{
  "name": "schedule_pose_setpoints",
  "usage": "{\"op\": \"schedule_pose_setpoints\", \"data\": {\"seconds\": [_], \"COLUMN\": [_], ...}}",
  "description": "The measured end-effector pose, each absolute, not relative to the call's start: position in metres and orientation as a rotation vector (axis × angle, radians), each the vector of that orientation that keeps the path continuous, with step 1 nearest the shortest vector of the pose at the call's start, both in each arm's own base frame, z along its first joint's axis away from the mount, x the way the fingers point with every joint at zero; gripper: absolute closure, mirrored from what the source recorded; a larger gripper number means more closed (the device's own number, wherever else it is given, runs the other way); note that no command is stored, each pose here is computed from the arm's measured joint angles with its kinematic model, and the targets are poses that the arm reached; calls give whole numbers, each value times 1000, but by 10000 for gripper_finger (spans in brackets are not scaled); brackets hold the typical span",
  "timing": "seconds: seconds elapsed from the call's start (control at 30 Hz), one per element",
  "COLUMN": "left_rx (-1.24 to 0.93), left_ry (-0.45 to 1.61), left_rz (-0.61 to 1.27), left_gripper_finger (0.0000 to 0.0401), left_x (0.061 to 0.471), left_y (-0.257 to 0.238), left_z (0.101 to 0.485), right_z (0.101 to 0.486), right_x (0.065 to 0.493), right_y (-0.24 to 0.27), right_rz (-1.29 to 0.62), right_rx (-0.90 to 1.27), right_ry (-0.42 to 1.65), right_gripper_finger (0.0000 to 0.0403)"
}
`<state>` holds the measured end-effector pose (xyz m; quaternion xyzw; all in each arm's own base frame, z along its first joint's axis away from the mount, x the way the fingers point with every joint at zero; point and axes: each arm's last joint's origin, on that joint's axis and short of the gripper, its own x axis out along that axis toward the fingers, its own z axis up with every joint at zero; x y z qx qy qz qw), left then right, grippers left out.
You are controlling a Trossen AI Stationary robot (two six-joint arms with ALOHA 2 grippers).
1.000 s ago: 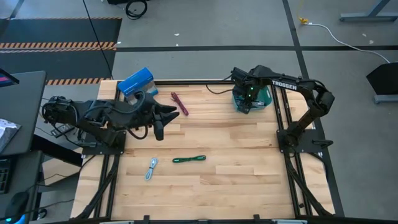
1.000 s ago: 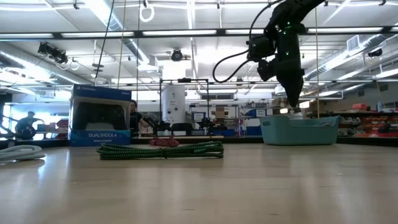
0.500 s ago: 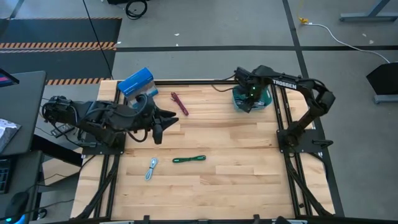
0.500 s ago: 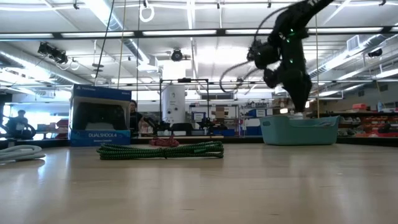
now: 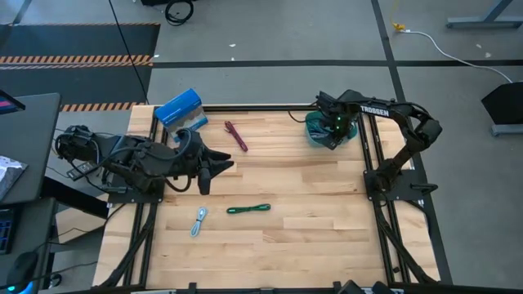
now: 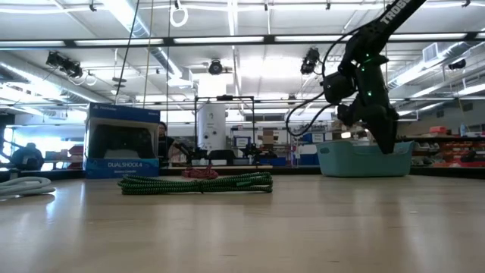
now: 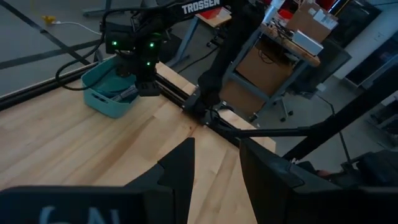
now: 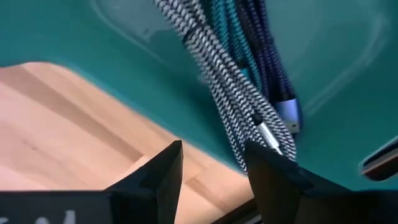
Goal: Pick and place USB-C Cables
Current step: Put the black charger cable into the green bin, then put the light blue charger cable into the green bin
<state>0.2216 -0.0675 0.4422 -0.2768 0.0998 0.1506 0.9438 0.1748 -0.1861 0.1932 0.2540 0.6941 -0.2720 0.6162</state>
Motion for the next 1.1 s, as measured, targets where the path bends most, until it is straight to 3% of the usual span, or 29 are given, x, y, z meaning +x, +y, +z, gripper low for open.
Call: {"op": "schedule_pose_setpoints", "data": {"seconds": [0.4, 0.8, 1.1], "left_rx": [-598, -582, -545], "left_ry": [199, 204, 404], "left_rz": [311, 310, 348], "left_gripper_finger": [266, 266, 266], "left_x": [222, 222, 213], "left_y": [-68, -67, -66], "left_z": [442, 442, 423], "right_z": [193, 215, 245], "right_x": [181, 174, 169], "right_y": [-193, -171, -141], "right_rz": [-693, -612, -626], "right_rx": [561, 689, 665], "right_ry": [1505, 1468, 1387], "right_gripper_finger": [224, 224, 224]}}
